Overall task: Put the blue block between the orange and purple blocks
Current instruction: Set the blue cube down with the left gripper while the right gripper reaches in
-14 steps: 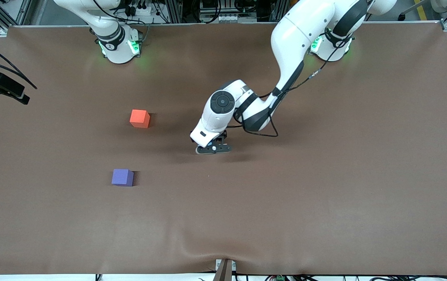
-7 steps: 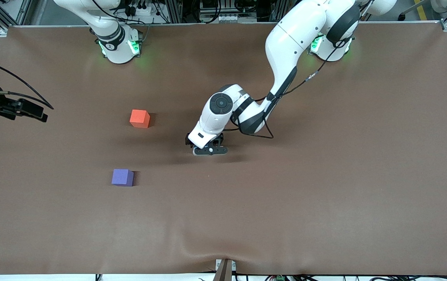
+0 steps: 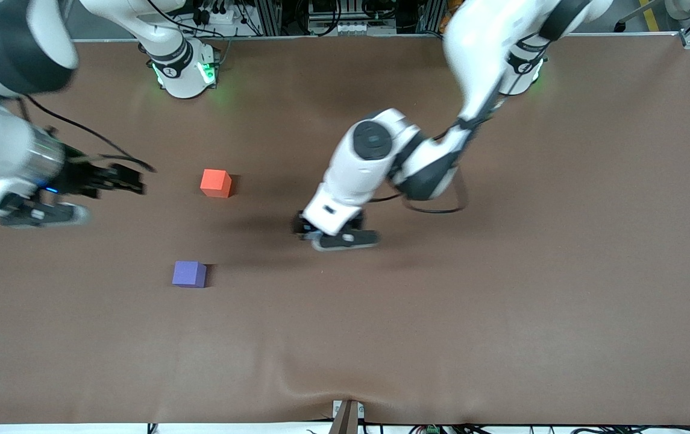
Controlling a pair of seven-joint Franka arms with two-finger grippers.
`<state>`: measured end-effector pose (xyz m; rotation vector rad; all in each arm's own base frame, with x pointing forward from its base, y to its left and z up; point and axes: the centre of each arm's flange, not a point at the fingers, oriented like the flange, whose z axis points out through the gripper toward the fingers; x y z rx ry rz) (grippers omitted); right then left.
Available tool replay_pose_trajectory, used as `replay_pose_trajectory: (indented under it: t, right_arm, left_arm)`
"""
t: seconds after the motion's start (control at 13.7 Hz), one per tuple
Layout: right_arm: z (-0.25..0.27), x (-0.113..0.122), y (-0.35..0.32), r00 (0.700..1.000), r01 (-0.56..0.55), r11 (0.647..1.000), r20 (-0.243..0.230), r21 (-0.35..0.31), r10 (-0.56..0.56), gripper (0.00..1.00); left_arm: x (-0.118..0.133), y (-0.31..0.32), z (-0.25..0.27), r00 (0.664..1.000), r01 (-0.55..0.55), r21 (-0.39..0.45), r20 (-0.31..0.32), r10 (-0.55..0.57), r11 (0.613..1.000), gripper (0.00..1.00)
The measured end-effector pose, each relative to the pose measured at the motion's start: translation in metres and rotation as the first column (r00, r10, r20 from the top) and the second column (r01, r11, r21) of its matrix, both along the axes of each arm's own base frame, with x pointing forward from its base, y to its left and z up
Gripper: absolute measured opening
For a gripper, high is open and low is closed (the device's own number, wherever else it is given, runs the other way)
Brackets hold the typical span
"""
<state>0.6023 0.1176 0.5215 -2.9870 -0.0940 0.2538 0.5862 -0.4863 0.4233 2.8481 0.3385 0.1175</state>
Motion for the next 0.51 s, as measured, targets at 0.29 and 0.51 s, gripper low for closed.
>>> replay_pose_trajectory:
  t: [0.29, 0.51]
  right_arm:
    - [-0.084, 0.011, 0.080, 0.999, -0.024, 1.000, -0.039, -0.005, 0.024, 1.00]
    - [-0.127, -0.001, 0.145, 0.999, 0.000, 1.000, -0.044, -0.031, -0.001, 1.00]
  left_arm:
    - [0.013, 0.127, 0.114, 0.997, 0.025, 0.118, -0.070, -0.017, 0.993, 1.00]
    - [0.021, 0.235, 0.157, 0.990, 0.015, 0.179, -0.142, 0.011, 0.984, 1.00]
